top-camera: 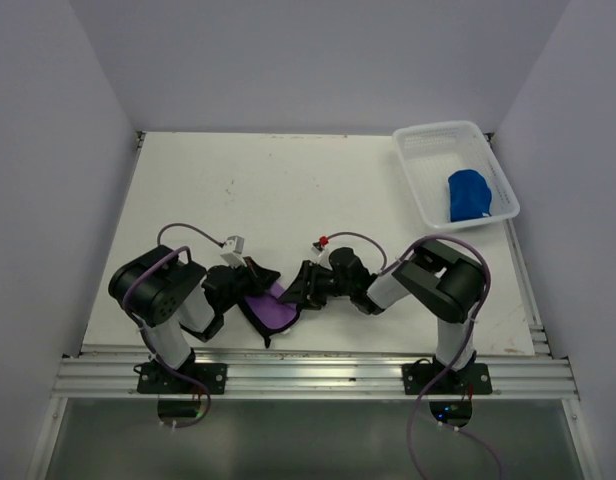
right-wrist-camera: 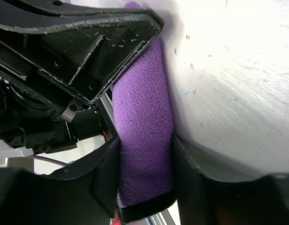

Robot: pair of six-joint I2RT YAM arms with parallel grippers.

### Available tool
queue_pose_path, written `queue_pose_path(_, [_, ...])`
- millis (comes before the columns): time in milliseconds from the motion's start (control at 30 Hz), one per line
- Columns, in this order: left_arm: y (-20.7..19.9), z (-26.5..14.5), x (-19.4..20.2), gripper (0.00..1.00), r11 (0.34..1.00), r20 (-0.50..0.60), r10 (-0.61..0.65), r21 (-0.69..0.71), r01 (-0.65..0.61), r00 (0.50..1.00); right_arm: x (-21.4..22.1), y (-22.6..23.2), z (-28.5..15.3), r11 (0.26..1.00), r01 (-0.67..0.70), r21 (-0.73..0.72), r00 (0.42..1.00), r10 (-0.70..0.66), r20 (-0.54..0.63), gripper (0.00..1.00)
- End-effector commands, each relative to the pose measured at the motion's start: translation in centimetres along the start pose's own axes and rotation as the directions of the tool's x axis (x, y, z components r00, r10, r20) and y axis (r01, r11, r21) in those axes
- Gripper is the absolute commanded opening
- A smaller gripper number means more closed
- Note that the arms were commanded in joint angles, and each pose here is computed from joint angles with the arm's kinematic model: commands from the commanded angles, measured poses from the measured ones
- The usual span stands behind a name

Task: Roll the towels
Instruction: Roll the towel

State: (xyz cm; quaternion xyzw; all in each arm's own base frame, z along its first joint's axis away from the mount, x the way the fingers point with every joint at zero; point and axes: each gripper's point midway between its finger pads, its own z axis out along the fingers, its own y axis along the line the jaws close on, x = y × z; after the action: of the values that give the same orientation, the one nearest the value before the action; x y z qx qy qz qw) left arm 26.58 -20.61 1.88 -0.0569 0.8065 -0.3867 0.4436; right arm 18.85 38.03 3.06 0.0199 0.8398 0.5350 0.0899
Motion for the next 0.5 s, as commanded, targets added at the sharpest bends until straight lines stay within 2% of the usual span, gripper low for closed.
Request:
queue_pose_path(0, [1.1, -0.3, 0.3, 0.00, 0.998, 0.000, 0.047, -0.044, -0.047, 0.999, 1.5, -2.0, 0.5, 0.997, 0.020, 0.079, 0.999, -0.017, -0.048, 0.46])
queue_pose_path(67, [1.1, -0.2, 0.3, 0.00, 0.998, -0.003, 0.047, -0.043, -0.048, 0.999, 1.4, -1.7, 0.5, 0.993, 0.075, 0.093, 0.996, -0.071, -0.047, 0.42])
queue_pose_path(167, [1.2, -0.1, 0.4, 0.00, 0.998, -0.014, 0.047, -0.052, -0.048, 0.999, 2.0, -2.4, -0.1, 0.963, 0.169, 0.209, 0.985, -0.159, -0.068, 0.31])
queue_pose_path(233, [1.3, -0.1, 0.4, 0.00, 0.997, -0.013, 0.048, -0.057, -0.049, 0.999, 1.5, -2.4, -0.2, 0.932, 0.234, 0.278, 0.972, -0.233, -0.036, 0.27])
queue_pose_path(333, [1.2, 0.0, 0.3, 0.00, 0.997, -0.016, 0.048, -0.058, -0.049, 0.999, 1.1, -2.0, -0.9, 0.873, 0.326, 0.363, 0.941, -0.338, -0.033, 0.19])
queue_pose_path(367, [1.1, 0.1, 0.4, 0.00, 0.998, -0.021, 0.046, -0.052, -0.047, 0.999, 1.5, -2.7, -1.4, 0.842, 0.355, 0.407, 0.930, -0.361, -0.065, 0.12])
queue_pose_path(433, [0.7, 0.4, 0.2, 0.00, 0.998, -0.030, 0.041, -0.046, -0.042, 0.999, 0.9, -2.0, -1.6, 0.790, 0.399, 0.466, 0.903, -0.427, -0.049, 0.04])
queue_pose_path(467, [0.6, 0.4, 0.3, 0.03, 0.998, -0.045, 0.039, -0.047, -0.041, 0.998, 1.2, -2.9, -2.3, 0.746, 0.421, 0.517, 0.892, -0.445, -0.084, 0.00])
